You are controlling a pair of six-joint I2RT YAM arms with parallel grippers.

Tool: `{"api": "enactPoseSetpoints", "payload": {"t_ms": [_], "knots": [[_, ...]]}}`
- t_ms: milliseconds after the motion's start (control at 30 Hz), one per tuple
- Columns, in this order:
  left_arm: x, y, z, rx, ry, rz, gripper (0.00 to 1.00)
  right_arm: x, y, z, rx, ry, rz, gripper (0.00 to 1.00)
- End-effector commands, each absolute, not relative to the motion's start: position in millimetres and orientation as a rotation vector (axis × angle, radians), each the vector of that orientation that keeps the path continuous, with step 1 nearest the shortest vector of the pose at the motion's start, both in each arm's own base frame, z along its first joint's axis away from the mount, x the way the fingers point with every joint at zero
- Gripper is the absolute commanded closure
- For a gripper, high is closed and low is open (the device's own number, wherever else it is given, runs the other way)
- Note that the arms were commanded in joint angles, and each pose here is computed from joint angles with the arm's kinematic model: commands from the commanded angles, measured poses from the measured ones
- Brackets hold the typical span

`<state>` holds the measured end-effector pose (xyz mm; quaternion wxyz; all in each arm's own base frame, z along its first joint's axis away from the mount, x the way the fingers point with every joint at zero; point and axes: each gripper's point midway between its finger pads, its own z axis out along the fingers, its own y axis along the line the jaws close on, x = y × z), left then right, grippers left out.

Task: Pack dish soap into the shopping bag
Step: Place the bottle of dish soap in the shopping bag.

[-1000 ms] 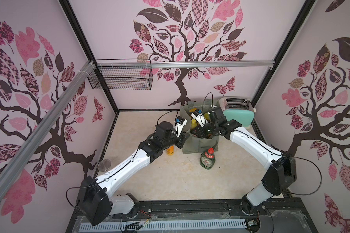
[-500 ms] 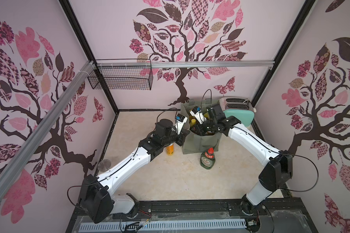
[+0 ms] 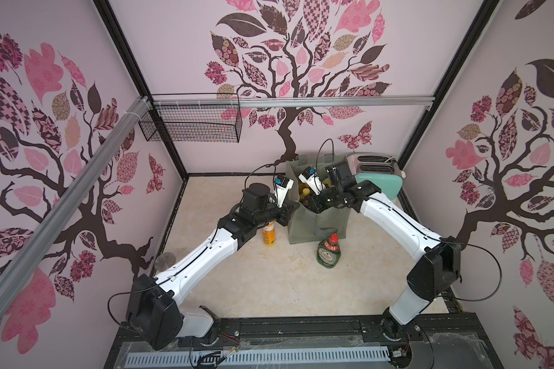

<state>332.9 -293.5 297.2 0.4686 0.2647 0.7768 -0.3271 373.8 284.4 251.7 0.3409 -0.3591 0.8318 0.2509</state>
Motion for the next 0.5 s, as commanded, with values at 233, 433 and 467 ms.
{"api": "enactPoseSetpoints", "payload": {"t_ms": [233, 433, 467], "knots": [[342, -291, 393, 0.602, 1.618, -0.864, 1.00, 361, 295, 212, -0.987, 2.218, 0.733, 1.00], [344, -290, 397, 0.595, 1.606, -0.876, 1.00, 372, 298, 220, -0.919, 2.126, 0.729, 1.00], [344, -290, 397, 0.592, 1.607, -0.879, 1.00, 372, 299, 222, -0.912, 2.106, 0.734, 1.00]]}}
